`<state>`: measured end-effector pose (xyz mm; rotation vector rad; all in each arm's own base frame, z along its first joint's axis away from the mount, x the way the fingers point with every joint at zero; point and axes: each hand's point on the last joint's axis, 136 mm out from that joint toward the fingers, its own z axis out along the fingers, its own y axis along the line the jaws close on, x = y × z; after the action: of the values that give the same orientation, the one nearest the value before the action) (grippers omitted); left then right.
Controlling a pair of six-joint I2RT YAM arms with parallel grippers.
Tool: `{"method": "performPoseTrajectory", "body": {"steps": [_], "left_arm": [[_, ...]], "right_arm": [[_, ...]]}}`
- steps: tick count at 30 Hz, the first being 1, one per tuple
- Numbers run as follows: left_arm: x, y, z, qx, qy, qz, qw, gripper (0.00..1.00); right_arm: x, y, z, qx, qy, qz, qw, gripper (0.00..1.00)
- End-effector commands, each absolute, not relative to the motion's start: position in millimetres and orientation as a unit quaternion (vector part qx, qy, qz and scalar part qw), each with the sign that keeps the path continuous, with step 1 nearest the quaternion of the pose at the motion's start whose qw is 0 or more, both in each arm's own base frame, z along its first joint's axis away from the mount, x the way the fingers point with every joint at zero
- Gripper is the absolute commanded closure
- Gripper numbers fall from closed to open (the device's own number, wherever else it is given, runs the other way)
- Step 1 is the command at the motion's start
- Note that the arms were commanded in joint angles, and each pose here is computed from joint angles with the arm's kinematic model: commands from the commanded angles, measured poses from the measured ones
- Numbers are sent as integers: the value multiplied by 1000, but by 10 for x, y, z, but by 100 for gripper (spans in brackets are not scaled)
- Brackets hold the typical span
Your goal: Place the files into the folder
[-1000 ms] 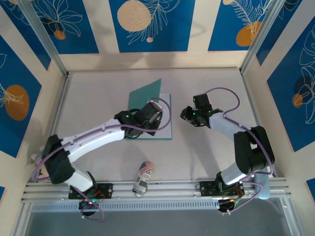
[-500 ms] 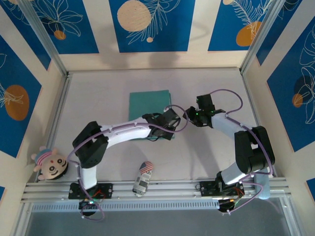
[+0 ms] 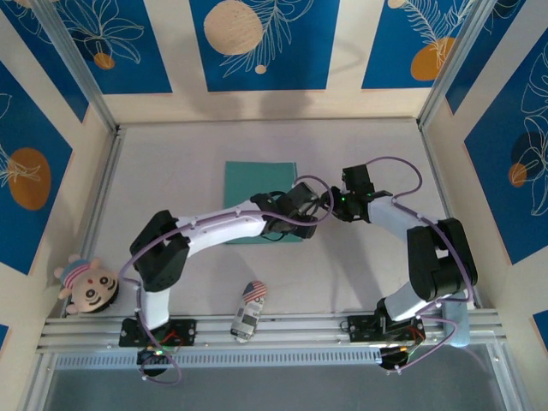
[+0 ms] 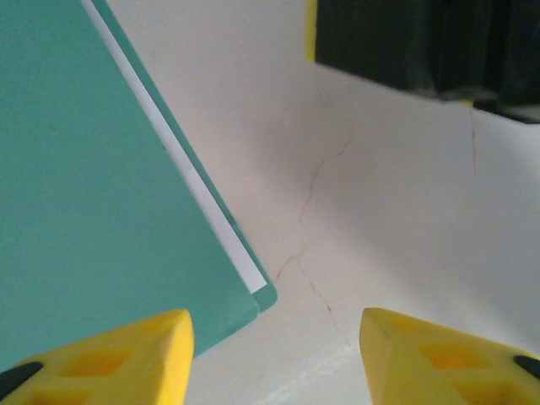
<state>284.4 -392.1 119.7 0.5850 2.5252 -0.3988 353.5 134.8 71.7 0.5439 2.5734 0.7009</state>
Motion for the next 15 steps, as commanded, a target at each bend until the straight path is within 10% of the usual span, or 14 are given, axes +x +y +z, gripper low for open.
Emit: {"method": "performPoseTrajectory", "body": {"steps": [1, 9, 15], "left_arm": [[3083, -3692, 1616, 188, 923, -142, 304, 40], [3608, -2784, 2010, 114, 904, -67, 407, 5], [3752, -1484, 2128, 16, 873, 79, 481, 0]], "right_arm": [[3501, 1345, 869, 174, 921, 255, 236, 70], [3513, 1242, 1260, 111, 908, 222, 336, 64], [3438, 719, 1468, 127, 895, 110, 414, 51]]}}
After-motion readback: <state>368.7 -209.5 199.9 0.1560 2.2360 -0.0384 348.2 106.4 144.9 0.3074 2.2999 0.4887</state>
